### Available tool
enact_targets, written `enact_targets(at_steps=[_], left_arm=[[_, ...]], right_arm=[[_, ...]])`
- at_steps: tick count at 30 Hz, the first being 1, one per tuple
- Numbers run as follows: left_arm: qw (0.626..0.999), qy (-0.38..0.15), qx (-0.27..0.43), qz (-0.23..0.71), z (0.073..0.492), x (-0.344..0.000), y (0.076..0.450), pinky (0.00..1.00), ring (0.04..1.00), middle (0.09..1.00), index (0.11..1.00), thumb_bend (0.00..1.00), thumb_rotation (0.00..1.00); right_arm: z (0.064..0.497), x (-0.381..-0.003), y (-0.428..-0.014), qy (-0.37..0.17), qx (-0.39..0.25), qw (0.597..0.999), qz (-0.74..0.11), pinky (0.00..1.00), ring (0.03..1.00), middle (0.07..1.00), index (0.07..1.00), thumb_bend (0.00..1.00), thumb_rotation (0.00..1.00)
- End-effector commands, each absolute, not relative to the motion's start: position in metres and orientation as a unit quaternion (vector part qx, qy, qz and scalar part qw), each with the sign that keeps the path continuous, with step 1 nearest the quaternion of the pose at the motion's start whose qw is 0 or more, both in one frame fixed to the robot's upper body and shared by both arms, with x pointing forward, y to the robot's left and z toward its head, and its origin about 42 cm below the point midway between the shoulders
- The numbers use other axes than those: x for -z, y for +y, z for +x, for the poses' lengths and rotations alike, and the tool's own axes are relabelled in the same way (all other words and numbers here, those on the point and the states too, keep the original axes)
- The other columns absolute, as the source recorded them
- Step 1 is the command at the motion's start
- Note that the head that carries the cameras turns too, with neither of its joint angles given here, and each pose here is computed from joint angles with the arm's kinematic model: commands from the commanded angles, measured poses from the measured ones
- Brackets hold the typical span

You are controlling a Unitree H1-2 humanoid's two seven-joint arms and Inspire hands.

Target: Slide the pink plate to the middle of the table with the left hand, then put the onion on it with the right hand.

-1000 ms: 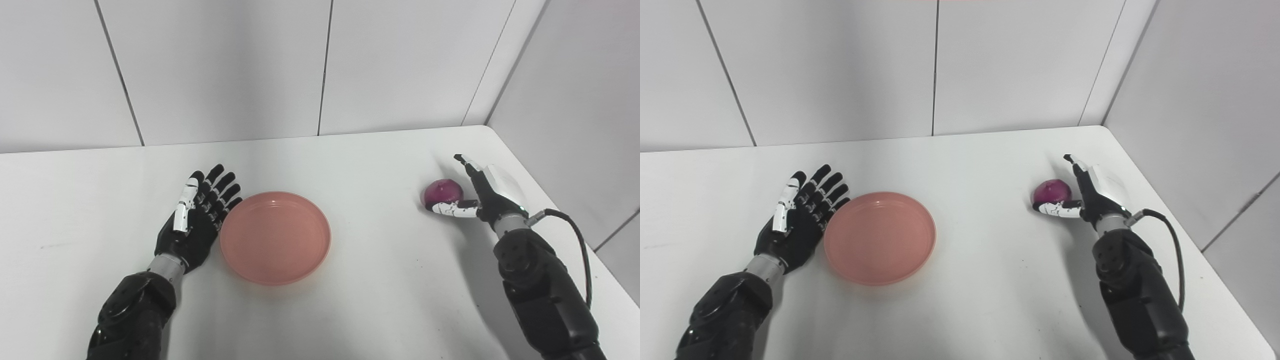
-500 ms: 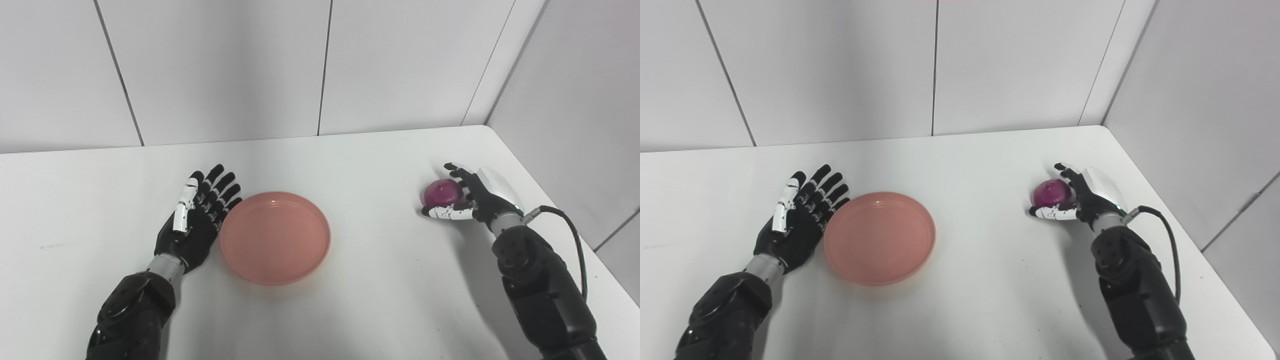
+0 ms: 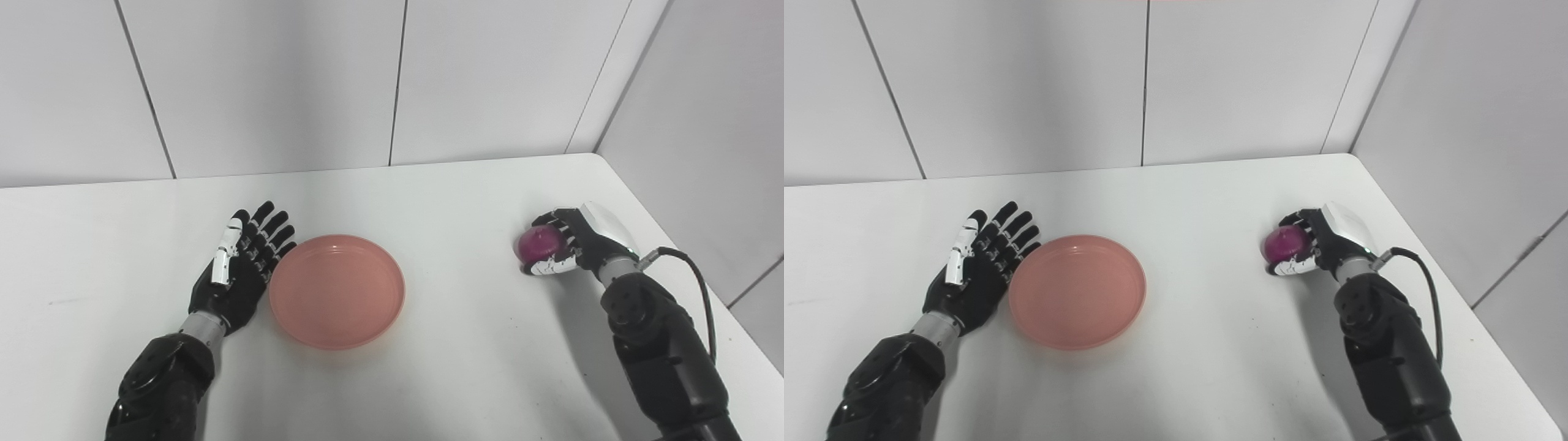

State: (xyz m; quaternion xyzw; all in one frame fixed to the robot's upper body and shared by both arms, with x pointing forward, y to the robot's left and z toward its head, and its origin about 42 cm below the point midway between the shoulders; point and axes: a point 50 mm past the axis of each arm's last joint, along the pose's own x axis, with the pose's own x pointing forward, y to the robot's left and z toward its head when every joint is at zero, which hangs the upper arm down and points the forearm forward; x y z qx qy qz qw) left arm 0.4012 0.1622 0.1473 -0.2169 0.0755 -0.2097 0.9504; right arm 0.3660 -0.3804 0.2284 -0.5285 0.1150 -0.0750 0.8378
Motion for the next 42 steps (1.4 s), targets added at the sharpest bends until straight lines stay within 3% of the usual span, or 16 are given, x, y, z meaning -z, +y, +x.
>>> enact_targets(at_steps=[1,2,3,4,6,7,9,23,42], left_arm=[[0.952,0.125,0.186,-0.209,0.393,-0.124,0.167,0.95,0.963,0.962,0.955,0.39,1.00],[0.952,0.126,0.186,-0.210,0.393,-0.124,0.166,0.95,0.963,0.963,0.956,0.39,1.00],[0.951,0.126,0.186,-0.210,0.393,-0.125,0.166,0.95,0.963,0.963,0.956,0.40,1.00],[0.952,0.126,0.186,-0.210,0.393,-0.125,0.166,0.95,0.964,0.964,0.957,0.40,1.00],[0.952,0.125,0.186,-0.209,0.393,-0.125,0.166,0.95,0.964,0.965,0.957,0.39,1.00],[0.952,0.125,0.187,-0.209,0.393,-0.125,0.166,0.96,0.966,0.966,0.958,0.39,1.00],[0.951,0.125,0.187,-0.211,0.393,-0.125,0.166,0.96,0.968,0.967,0.959,0.39,1.00],[0.951,0.125,0.188,-0.210,0.393,-0.125,0.166,0.96,0.972,0.970,0.959,0.40,1.00],[0.950,0.124,0.189,-0.214,0.393,-0.123,0.162,0.97,0.972,0.972,0.963,0.39,1.00]], right_arm=[[0.372,-0.260,-0.384,0.074,0.103,0.827,-0.548,0.47,0.542,0.593,0.585,0.84,0.01],[0.372,-0.260,-0.384,0.074,0.104,0.826,-0.549,0.46,0.537,0.587,0.580,0.84,0.01],[0.372,-0.260,-0.385,0.075,0.104,0.825,-0.550,0.44,0.521,0.575,0.519,0.63,0.09],[0.373,-0.260,-0.385,0.075,0.104,0.825,-0.551,0.40,0.486,0.557,0.501,0.56,0.11],[0.373,-0.260,-0.386,0.076,0.104,0.825,-0.551,0.37,0.463,0.545,0.492,0.53,0.12],[0.373,-0.259,-0.386,0.076,0.104,0.825,-0.551,0.37,0.455,0.502,0.493,0.53,0.05],[0.374,-0.259,-0.387,0.076,0.103,0.824,-0.552,0.36,0.456,0.480,0.493,0.53,0.01],[0.371,-0.268,-0.381,0.059,0.116,0.820,-0.557,0.39,0.488,0.489,0.488,0.53,0.00],[0.360,-0.319,-0.331,-0.077,0.114,0.822,-0.553,0.37,0.439,0.459,0.507,0.53,0.00]])
